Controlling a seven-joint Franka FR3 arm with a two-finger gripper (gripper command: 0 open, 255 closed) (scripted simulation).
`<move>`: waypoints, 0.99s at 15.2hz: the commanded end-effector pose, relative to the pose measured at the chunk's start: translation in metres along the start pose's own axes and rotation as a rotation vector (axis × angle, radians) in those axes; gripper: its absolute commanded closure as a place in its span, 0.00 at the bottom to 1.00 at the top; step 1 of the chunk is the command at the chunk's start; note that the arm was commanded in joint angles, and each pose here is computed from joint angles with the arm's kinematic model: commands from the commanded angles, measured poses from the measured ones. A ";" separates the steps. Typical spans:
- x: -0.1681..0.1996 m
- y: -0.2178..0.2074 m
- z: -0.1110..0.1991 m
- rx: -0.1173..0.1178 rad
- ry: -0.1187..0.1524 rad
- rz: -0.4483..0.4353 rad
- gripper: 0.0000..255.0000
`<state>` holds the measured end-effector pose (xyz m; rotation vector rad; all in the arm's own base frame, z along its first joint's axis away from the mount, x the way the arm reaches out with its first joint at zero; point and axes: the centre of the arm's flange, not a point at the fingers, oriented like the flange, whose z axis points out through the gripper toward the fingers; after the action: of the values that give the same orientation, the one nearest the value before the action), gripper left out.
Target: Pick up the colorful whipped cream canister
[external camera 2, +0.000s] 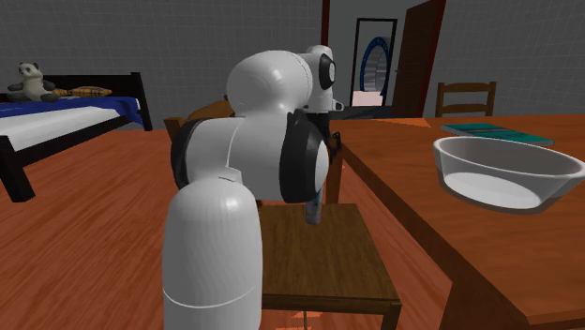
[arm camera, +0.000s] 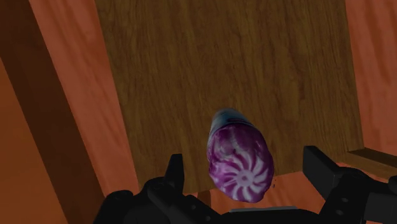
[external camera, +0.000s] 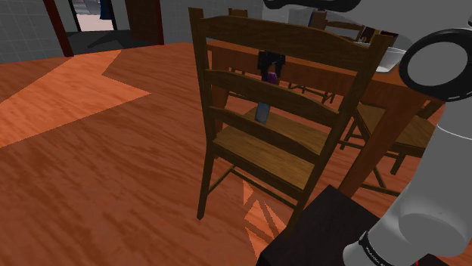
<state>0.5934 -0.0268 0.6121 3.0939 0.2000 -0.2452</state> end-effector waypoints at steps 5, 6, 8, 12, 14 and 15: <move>-0.001 0.000 0.009 0.000 0.001 0.000 1.00; 0.000 0.000 0.009 0.000 0.001 0.000 1.00; -0.001 0.000 0.009 0.000 0.001 0.000 1.00; 0.000 0.000 0.009 0.000 0.000 0.000 1.00; -0.001 0.000 -0.001 0.000 0.000 0.000 1.00; -0.002 0.000 -0.007 0.000 0.000 0.000 1.00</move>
<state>0.5922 -0.0279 0.6135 3.0941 0.2000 -0.2438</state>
